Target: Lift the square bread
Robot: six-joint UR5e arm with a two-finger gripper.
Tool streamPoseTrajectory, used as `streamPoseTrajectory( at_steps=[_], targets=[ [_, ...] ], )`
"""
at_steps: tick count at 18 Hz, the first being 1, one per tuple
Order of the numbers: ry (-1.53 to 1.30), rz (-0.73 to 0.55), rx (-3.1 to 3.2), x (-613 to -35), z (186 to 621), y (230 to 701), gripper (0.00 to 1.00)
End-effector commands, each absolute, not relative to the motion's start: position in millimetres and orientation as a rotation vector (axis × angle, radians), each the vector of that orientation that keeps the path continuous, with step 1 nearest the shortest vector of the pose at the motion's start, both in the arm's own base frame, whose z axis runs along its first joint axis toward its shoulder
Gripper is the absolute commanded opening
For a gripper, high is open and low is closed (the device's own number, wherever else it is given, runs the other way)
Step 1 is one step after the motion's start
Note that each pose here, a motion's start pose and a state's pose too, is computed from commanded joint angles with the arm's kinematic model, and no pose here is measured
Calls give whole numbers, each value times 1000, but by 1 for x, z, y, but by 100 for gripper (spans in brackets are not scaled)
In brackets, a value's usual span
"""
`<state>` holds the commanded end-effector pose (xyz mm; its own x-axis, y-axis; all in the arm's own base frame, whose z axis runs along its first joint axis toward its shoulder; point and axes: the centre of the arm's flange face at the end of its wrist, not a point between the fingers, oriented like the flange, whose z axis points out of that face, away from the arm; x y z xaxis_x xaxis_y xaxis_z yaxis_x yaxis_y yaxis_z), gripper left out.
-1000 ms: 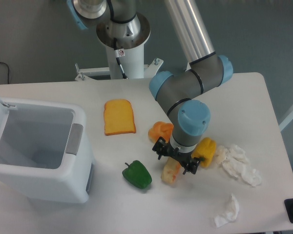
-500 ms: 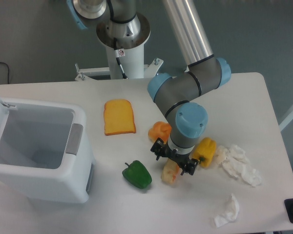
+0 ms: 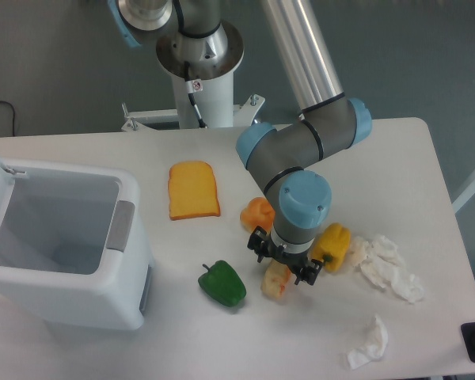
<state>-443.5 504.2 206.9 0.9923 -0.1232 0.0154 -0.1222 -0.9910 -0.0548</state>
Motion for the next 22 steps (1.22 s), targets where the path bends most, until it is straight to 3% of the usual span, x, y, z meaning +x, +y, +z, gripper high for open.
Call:
streamPoseTrajectory(
  at_steps=[3, 22],
  targets=[
    [188, -29, -3082, -443, 207, 504, 67],
    [195, -20, -3076, -442, 213, 505, 49]
  ],
)
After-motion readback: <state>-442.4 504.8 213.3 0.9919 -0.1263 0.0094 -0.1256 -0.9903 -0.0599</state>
